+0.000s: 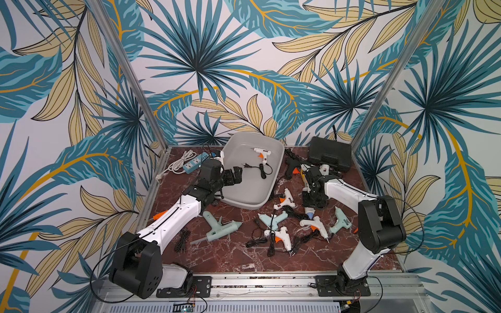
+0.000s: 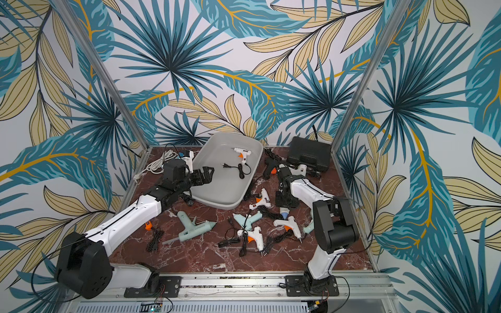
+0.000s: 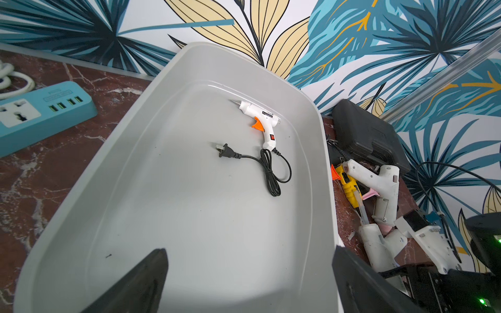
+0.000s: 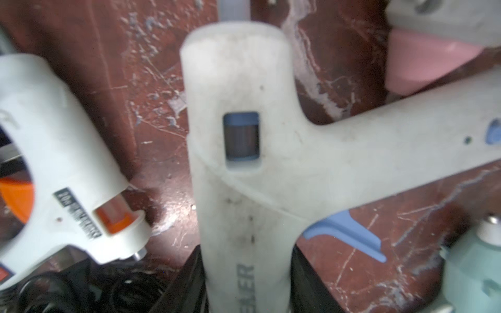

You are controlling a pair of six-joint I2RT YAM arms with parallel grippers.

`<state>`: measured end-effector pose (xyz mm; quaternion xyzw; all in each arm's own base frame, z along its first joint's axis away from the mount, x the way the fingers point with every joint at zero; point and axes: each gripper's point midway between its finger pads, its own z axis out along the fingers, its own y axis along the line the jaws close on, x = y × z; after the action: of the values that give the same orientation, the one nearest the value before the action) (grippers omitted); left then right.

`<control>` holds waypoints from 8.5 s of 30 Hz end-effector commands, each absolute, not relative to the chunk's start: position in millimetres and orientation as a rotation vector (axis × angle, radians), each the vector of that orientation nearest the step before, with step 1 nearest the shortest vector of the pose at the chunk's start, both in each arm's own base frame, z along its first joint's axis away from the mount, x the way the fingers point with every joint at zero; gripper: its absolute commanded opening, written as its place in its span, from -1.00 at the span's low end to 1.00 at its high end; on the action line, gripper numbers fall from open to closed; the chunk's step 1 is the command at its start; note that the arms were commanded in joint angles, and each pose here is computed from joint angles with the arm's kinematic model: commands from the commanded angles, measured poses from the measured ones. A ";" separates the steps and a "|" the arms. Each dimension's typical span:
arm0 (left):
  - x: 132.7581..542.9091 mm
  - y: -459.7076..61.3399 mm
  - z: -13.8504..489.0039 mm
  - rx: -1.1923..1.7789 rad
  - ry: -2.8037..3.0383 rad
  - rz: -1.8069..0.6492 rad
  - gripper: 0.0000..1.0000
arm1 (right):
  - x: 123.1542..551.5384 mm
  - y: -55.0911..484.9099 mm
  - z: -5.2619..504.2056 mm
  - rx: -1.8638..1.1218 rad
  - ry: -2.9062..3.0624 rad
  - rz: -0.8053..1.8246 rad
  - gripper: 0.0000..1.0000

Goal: Put the hot melt glue gun into the storage box
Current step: Pick up the hot melt adhesive gun from the center of the board, then place the hot melt adhesive gun in the storage box, then pick up the hot melt adhesive gun from the center of the board.

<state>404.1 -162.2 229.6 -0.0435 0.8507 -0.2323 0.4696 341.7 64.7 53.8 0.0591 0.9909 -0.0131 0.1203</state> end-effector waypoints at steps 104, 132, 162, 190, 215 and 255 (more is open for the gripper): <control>472.4 -214.1 195.2 0.324 2.422 -1.092 -1.00 | 353.7 159.7 286.5 0.096 2.068 -0.019 0.99; 498.9 -218.0 66.5 0.281 2.666 -0.937 0.00 | 354.5 125.2 245.1 0.263 2.239 -0.068 0.99; 480.5 -154.0 208.2 -0.061 2.319 -0.563 1.00 | 379.6 -3.7 151.0 0.601 2.496 -0.033 0.82; 432.6 -100.1 252.5 -0.299 2.007 -0.575 1.00 | 451.8 -27.5 41.6 0.622 2.737 0.064 0.33; 427.4 -89.1 263.1 -0.346 1.967 -0.559 1.00 | 436.8 -38.0 71.4 0.536 2.676 -0.017 -1.00; 333.0 -205.8 408.2 0.621 1.890 -0.862 1.00 | 363.5 162.9 319.4 -0.841 1.768 -0.046 -1.00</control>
<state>355.7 -184.2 427.2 0.1846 0.7554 -0.3537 0.5198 358.8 154.9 289.8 -0.3347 0.7841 0.0052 0.5226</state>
